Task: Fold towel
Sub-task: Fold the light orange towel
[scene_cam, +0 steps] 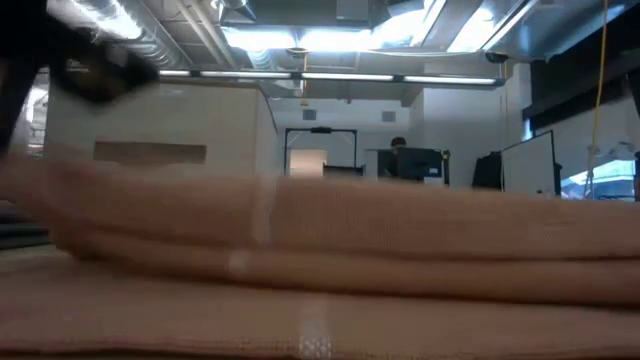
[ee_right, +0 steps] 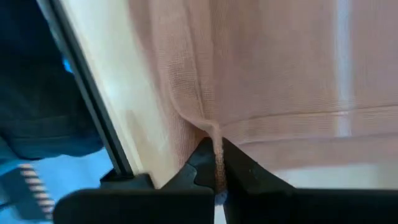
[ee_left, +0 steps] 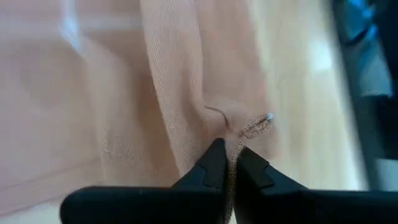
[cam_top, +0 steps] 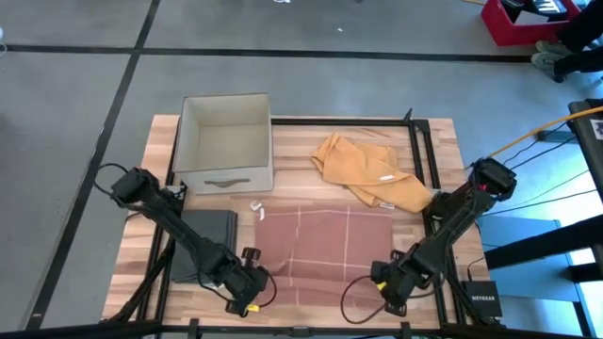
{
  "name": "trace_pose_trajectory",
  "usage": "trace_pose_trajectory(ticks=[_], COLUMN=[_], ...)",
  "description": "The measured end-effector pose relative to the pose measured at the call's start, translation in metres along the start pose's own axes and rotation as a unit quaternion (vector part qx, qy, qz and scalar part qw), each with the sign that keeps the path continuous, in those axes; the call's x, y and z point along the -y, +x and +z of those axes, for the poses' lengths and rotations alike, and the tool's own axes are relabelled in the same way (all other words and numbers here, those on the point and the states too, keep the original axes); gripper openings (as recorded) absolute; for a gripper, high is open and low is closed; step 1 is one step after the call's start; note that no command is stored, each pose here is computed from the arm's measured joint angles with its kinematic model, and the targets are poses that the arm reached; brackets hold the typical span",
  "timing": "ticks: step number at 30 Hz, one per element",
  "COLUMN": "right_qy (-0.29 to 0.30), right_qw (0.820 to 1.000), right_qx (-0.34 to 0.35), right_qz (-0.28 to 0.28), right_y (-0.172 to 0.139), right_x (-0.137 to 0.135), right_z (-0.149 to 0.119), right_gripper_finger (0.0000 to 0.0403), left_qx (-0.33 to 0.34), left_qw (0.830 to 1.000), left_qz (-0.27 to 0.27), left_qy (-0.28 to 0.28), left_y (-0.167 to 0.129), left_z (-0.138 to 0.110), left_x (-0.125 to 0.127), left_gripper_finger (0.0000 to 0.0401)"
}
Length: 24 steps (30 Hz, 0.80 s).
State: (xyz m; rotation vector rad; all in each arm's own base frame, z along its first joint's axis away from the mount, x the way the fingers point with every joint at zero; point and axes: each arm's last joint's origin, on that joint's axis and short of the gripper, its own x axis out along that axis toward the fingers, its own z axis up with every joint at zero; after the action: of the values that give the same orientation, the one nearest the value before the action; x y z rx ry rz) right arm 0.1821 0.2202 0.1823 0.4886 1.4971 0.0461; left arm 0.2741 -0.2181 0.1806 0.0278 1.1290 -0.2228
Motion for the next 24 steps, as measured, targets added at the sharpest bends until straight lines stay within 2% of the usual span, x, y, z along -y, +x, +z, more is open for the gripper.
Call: trace_pose_trajectory(ticks=[5, 8, 10, 12, 17, 19, 24], right_qy=[-0.043, -0.071, -0.085, -0.091, -0.069, -0.059, -0.018], right_qw=[0.992, 0.971, 0.944, 0.913, 0.837, 0.817, 0.776], right_qx=[0.088, 0.176, 0.245, 0.311, 0.438, 0.461, 0.492], right_qz=[-0.077, -0.148, -0.202, -0.247, -0.320, -0.342, -0.394], right_y=[-0.057, -0.091, -0.113, -0.133, -0.175, -0.188, -0.214], right_x=[-0.018, -0.019, -0.015, -0.011, 0.008, 0.020, 0.049], right_z=[0.006, 0.008, 0.009, 0.008, 0.009, 0.011, 0.021], right_gripper_finger=[0.0009, 0.0008, 0.0007, 0.0007, 0.0010, 0.0007, 0.0007], left_qx=[0.042, 0.094, 0.127, 0.167, 0.232, 0.231, 0.197], left_qw=[0.998, 0.989, 0.976, 0.956, 0.889, 0.874, 0.858], left_qz=[0.052, 0.111, 0.173, 0.239, 0.394, 0.426, 0.474], left_qy=[0.004, 0.016, 0.027, 0.034, 0.029, 0.026, 0.031], left_y=[-0.052, -0.089, -0.109, -0.128, -0.171, -0.182, -0.198], left_z=[0.023, 0.034, 0.037, 0.040, 0.043, 0.044, 0.047], left_x=[-0.001, -0.006, -0.014, -0.022, -0.052, -0.066, -0.101], left_gripper_finger=[0.0003, 0.0003, 0.0003, 0.0003, 0.0003, 0.0003, 0.0003])
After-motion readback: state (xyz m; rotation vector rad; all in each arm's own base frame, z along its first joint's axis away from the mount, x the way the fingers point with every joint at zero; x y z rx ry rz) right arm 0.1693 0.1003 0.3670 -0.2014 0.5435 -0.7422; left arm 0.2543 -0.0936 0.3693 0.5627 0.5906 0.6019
